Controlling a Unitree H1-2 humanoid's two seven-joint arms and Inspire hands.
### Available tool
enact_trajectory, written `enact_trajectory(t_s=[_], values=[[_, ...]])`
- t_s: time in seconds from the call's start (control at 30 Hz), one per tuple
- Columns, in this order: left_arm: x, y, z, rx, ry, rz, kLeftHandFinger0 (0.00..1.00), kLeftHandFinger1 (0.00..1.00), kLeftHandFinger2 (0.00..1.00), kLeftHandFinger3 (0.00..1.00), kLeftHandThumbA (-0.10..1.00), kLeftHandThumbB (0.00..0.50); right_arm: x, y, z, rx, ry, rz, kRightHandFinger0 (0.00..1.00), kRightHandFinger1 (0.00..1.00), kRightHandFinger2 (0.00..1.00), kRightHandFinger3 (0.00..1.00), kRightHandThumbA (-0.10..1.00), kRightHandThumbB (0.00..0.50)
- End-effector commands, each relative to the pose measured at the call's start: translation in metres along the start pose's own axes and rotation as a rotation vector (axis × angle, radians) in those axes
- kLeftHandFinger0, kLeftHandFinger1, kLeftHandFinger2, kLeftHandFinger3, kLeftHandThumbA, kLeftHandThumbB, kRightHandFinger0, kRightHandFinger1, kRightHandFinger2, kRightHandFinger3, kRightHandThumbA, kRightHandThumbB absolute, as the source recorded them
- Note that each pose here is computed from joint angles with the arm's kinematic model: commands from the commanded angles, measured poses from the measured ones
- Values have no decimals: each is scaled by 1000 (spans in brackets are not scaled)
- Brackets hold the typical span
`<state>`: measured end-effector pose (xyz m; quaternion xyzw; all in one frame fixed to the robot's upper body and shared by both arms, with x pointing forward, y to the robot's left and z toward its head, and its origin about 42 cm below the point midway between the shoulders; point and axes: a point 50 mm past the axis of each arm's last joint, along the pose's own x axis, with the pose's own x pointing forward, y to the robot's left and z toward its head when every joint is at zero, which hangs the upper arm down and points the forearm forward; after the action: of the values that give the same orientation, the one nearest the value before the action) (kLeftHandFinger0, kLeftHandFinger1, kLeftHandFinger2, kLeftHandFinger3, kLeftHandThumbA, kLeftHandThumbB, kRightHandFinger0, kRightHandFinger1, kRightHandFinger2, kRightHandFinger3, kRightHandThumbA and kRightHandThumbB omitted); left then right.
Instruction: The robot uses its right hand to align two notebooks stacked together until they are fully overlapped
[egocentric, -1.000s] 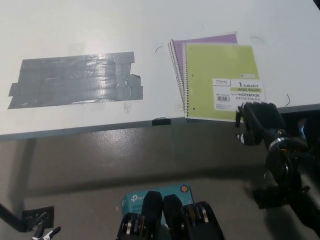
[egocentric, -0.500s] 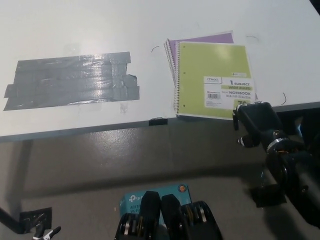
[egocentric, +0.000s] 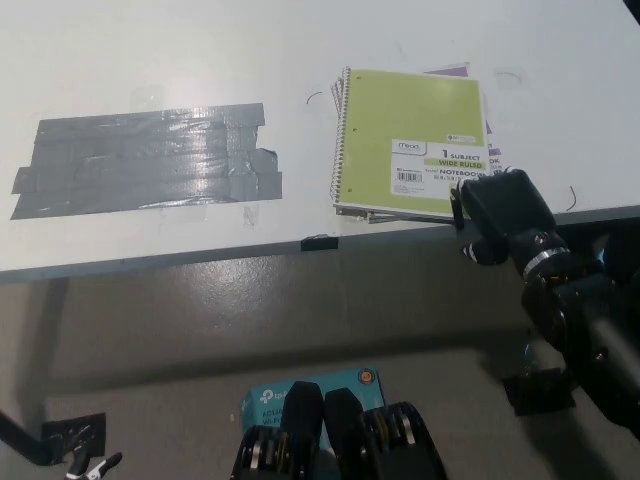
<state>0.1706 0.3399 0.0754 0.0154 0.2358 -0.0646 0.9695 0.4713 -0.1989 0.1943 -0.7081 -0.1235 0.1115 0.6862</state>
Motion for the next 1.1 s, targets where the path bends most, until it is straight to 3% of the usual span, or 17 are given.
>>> enact_trajectory(t_s=[0.0, 0.07, 0.1, 0.37, 0.4, 0.43, 0.53, 0.57, 0.63, 0.7, 0.77, 0.83, 0.87, 1.0, 1.03, 1.07], values=[[-7, 2, 7, 39, -27, -16, 280, 510, 571, 1000, 1000, 500, 10, -28, -7, -40, -11, -102, 840, 69, 15, 386, 1000, 204], [-7, 3, 6, 38, -25, -12, 251, 505, 560, 1000, 1000, 500, 9, -28, -10, -49, -4, -87, 903, 85, 34, 439, 1000, 198], [-7, 2, 6, 40, -25, -9, 278, 515, 559, 1000, 1000, 500, 9, -27, -13, -51, -1, -88, 885, 31, 0, 418, 997, 199], [-7, 3, 6, 48, -25, -16, 369, 535, 583, 1000, 1000, 500, 7, -25, -15, -64, 11, -65, 765, 0, 0, 300, 1000, 223], [-8, 3, 6, 54, -24, -14, 372, 538, 585, 1000, 1000, 500, 6, -24, -13, -64, -1, -61, 751, 0, 0, 310, 1000, 227], [-8, 3, 6, 52, -24, -14, 374, 538, 586, 1000, 1000, 500, 5, -25, -11, -46, -7, -59, 766, 42, 50, 401, 1000, 212], [-8, 2, 7, 45, -25, -10, 358, 529, 573, 1000, 1000, 500, 7, -33, -3, -59, -43, -85, 530, 1, 19, 371, 1000, 210], [-9, 2, 7, 43, -24, -10, 343, 530, 578, 1000, 1000, 500, 8, -37, -1, -68, -51, -96, 393, 0, 11, 374, 1000, 208], [-8, 2, 7, 39, -20, -13, 355, 532, 572, 1000, 1000, 500, 11, -48, 2, -69, -59, -108, 364, 0, 0, 373, 1000, 216], [-9, 3, 6, 45, -23, -14, 395, 549, 593, 1000, 1000, 500, 15, -62, 5, -62, -77, -132, 314, 0, 8, 435, 1000, 230], [-10, 4, 6, 42, -24, -8, 399, 552, 581, 1000, 1000, 500, 22, -85, 10, -13, -85, -162, 7, 0, 0, 437, 1000, 170], [-9, 4, 6, 46, -24, -4, 385, 551, 578, 1000, 1000, 500, 26, -107, 13, 26, -76, -189, 0, 0, 0, 440, 988, 167], [-9, 4, 6, 45, -25, -5, 380, 553, 585, 1000, 1000, 500, 28, -116, 13, 33, -75, -208, 0, 35, 53, 423, 1000, 172], [-10, 5, 5, 39, -24, -3, 374, 552, 585, 1000, 1000, 500, 33, -138, 14, 61, -66, -272, 0, 0, 0, 421, 962, 179], [-11, 5, 6, 41, -26, -6, 373, 556, 595, 1000, 1000, 500, 37, -155, 17, 98, -16, -266, 0, 0, 23, 534, 1000, 186], [-11, 5, 6, 40, -27, -4, 372, 557, 595, 1000, 1000, 500, 38, -156, 18, 98, -17, -266, 0, 0, 21, 536, 1000, 186]])
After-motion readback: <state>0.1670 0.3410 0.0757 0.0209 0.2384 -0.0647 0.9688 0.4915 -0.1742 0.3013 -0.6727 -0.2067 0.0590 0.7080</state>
